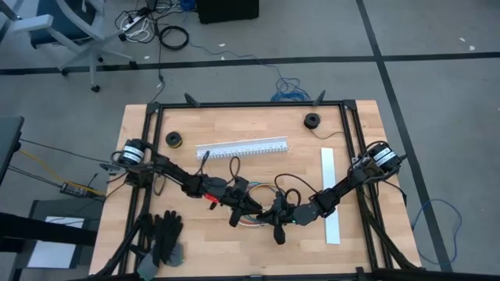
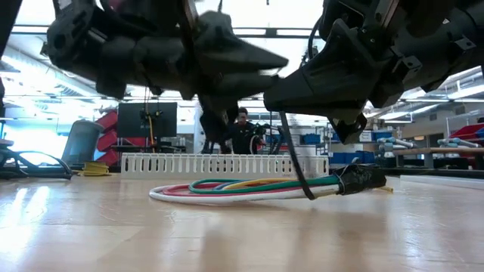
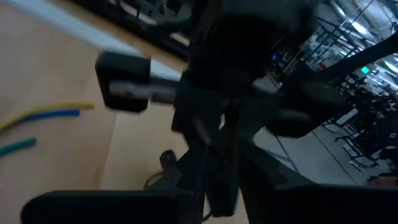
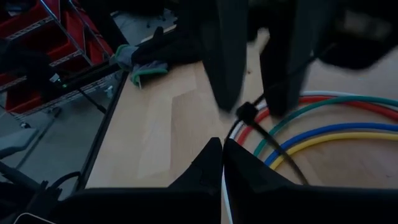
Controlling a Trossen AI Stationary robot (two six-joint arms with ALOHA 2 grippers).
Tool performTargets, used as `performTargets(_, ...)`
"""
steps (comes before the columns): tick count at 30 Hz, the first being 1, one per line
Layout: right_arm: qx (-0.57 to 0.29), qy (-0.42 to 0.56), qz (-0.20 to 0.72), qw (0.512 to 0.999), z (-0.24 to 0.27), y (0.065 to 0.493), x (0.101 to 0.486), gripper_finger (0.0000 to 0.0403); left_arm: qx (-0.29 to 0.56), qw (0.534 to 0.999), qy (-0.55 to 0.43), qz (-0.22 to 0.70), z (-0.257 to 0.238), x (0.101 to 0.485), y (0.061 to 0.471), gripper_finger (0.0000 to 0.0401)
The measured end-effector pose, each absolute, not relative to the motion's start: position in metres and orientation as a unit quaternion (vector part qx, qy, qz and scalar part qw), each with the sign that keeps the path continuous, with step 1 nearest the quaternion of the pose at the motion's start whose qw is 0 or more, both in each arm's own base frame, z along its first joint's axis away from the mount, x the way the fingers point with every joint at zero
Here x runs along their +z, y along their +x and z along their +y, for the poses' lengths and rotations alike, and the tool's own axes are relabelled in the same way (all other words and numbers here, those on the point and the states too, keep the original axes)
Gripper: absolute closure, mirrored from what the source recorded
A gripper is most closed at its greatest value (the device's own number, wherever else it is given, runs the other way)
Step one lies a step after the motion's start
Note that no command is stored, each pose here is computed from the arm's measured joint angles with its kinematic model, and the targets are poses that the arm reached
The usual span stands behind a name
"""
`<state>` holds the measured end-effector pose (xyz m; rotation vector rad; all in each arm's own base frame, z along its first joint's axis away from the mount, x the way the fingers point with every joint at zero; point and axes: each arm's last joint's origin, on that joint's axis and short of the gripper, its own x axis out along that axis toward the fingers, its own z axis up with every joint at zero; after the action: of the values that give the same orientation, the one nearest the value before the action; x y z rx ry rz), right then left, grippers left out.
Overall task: Ziptie cables
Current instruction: Insert zip tie on the cable wire
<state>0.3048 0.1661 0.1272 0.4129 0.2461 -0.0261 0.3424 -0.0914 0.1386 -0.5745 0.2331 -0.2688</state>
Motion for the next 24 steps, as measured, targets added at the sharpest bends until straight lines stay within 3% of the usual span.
performTargets(6,-0.011,0.206,0.121,0.971,0.166,0.305,0.127,0.0403,-0.154,0.942,-0.282,0.098,-0.097,0.134,0.359,0.0323)
performTargets(17,-0.009,0.206,0.131,0.97,0.173,0.3,0.125,0.0402,-0.181,0.943,-0.267,0.083,-0.095,0.139,0.36,0.0337)
performTargets(21,-0.01,0.206,0.13,0.97,0.173,0.3,0.126,0.0402,-0.178,0.943,-0.27,0.082,-0.094,0.139,0.361,0.0355)
performTargets(24,-0.011,0.208,0.128,0.97,0.172,0.301,0.126,0.0402,-0.176,0.943,-0.268,0.085,-0.094,0.138,0.361,0.0391)
